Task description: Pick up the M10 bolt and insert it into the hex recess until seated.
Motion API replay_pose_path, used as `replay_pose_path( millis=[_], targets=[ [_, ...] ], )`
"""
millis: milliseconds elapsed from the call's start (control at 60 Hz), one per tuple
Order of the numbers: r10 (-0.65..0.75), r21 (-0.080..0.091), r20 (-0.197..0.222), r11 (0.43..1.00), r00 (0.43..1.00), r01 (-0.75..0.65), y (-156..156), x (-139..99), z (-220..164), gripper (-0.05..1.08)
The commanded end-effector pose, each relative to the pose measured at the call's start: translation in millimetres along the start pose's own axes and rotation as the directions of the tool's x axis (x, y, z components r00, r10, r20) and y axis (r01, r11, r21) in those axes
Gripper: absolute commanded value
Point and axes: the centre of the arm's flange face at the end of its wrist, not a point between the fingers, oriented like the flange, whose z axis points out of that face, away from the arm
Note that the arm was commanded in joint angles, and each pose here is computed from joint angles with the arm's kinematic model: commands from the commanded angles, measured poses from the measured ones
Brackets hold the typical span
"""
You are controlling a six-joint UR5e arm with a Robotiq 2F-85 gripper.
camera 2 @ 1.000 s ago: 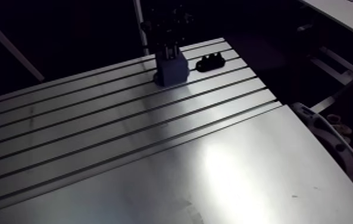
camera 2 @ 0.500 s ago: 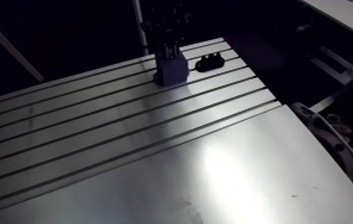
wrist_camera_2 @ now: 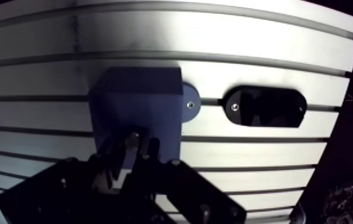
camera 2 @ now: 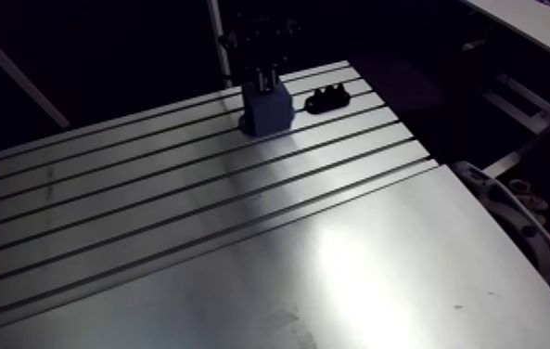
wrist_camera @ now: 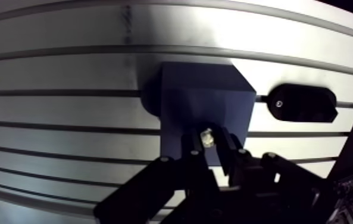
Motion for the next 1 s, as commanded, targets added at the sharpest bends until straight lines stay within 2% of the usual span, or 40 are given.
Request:
replay_pose_path(
  millis=[17,367,767,1000],
  targets=[
    [-0.084,-0.004,-0.001,0.996,0.996,0.084,-1.0,-0.4,-3.6,0.74],
    [-0.243,-0.004,0.000,0.970,0.970,0.243,-1.6,-1.4,-4.2,0.74],
    [-0.354,-0.002,0.002,0.935,0.935,0.354,-2.5,-2.8,0.1,0.73],
    [-0.383,-0.008,-0.004,0.924,0.924,0.383,2.6,-1.8,-3.1,0.73]
  ],
)
